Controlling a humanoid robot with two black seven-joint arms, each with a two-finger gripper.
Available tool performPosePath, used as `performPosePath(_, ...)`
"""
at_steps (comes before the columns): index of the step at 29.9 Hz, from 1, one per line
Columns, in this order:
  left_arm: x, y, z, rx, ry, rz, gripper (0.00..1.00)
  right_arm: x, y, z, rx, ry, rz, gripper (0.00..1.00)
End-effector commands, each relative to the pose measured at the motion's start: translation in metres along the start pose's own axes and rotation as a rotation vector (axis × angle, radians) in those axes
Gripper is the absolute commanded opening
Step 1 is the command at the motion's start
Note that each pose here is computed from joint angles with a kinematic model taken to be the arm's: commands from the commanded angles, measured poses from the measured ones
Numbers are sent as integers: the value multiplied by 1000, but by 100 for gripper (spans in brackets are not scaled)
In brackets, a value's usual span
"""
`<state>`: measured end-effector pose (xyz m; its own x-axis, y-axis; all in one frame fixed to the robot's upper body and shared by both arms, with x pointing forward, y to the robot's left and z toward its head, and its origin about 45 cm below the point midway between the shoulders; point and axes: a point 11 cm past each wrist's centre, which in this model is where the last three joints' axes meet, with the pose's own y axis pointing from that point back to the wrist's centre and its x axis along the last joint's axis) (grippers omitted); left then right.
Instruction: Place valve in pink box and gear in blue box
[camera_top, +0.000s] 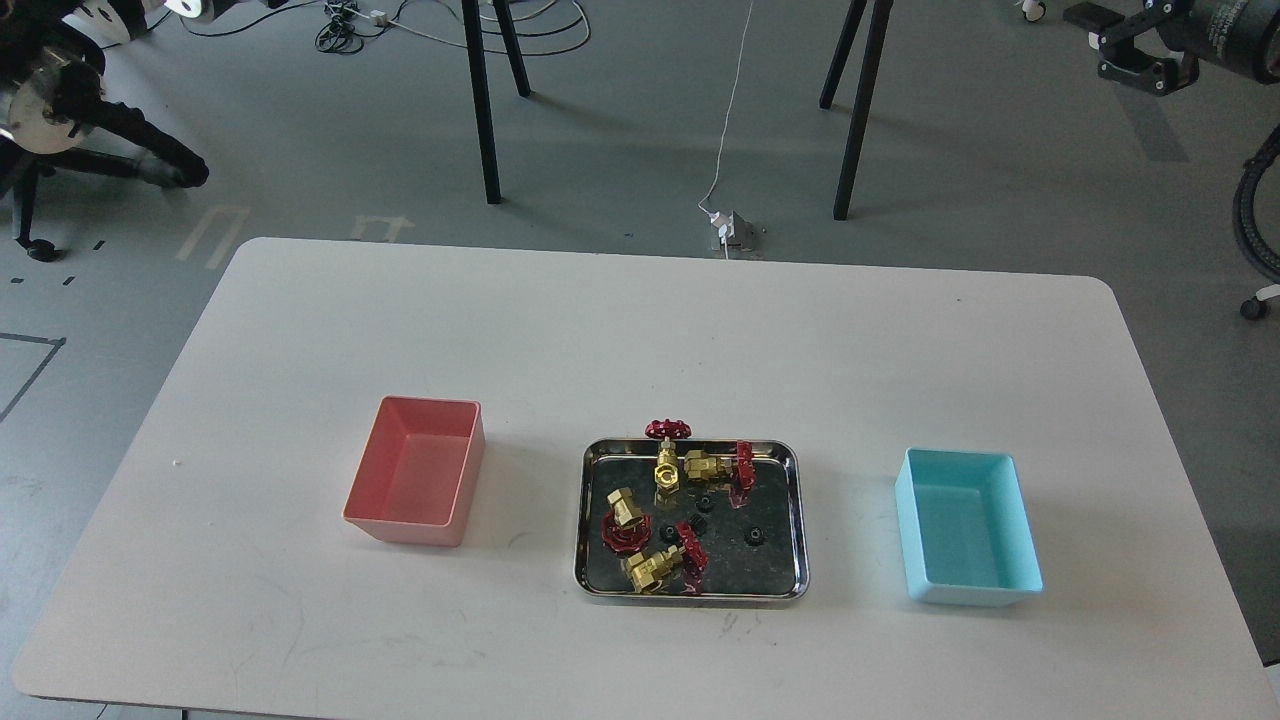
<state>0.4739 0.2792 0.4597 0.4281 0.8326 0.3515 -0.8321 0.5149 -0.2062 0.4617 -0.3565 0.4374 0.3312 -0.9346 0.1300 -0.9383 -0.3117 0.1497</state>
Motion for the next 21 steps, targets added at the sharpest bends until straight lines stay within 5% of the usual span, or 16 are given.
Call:
performPosePath(1, 0, 2, 13, -134, -8, 2, 100, -3, -1, 0, 8, 0, -8, 99)
performPosePath(11, 23, 10, 9, -177, 25, 42, 100, -3, -2, -1, 9, 8, -12, 99)
performPosePath(17, -4, 24, -26, -103, 97, -106, 100, 0, -1, -5, 23, 9, -3, 99)
performPosePath(21, -30, 28, -31, -71, -164, -158, 98, 1, -1, -11, 42, 1, 15, 99)
